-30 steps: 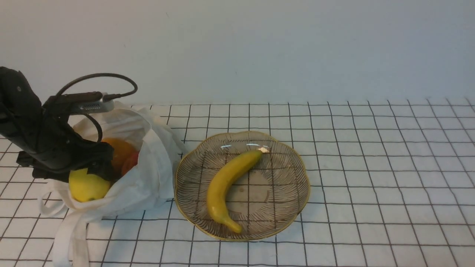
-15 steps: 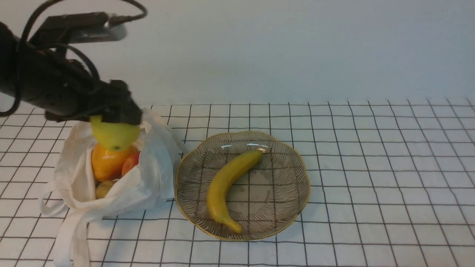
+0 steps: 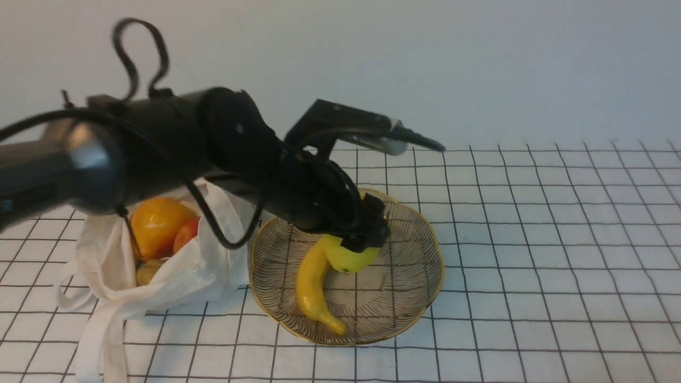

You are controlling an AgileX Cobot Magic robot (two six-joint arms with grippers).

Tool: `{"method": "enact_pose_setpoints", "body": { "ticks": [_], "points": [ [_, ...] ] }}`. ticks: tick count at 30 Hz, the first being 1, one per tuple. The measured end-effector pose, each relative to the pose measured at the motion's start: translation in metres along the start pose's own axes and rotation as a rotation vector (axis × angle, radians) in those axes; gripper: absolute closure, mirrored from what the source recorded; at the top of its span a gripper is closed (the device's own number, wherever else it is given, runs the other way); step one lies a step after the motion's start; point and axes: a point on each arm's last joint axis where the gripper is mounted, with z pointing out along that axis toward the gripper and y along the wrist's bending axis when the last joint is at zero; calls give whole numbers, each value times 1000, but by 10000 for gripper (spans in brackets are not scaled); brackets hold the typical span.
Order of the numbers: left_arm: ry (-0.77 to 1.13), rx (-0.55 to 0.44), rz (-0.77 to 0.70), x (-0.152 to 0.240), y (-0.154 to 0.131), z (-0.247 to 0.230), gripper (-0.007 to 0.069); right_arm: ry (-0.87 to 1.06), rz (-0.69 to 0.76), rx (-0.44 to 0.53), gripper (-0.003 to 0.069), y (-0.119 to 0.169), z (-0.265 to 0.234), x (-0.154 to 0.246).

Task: Take the fruit out of the bag on the white checkered tablecloth and place them on the plate.

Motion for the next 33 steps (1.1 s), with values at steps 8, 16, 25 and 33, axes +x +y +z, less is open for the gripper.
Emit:
{"method": "enact_pose_setpoints", "body": {
  "ticks": [8,16,25,33],
  "points": [
    [48,-12,4,14,-1,46,23,0,0,0,673,0,0,0],
    [49,-14,8,14,-1,47,-57,0,4,0,673,0,0,0],
    [-30,-45,-33,-8,-8,-15,252,0,4,0,673,0,0,0],
    [-331,-142,9,-22,-25,-159,624,0,4,0,673,0,0,0]
  ]
}}
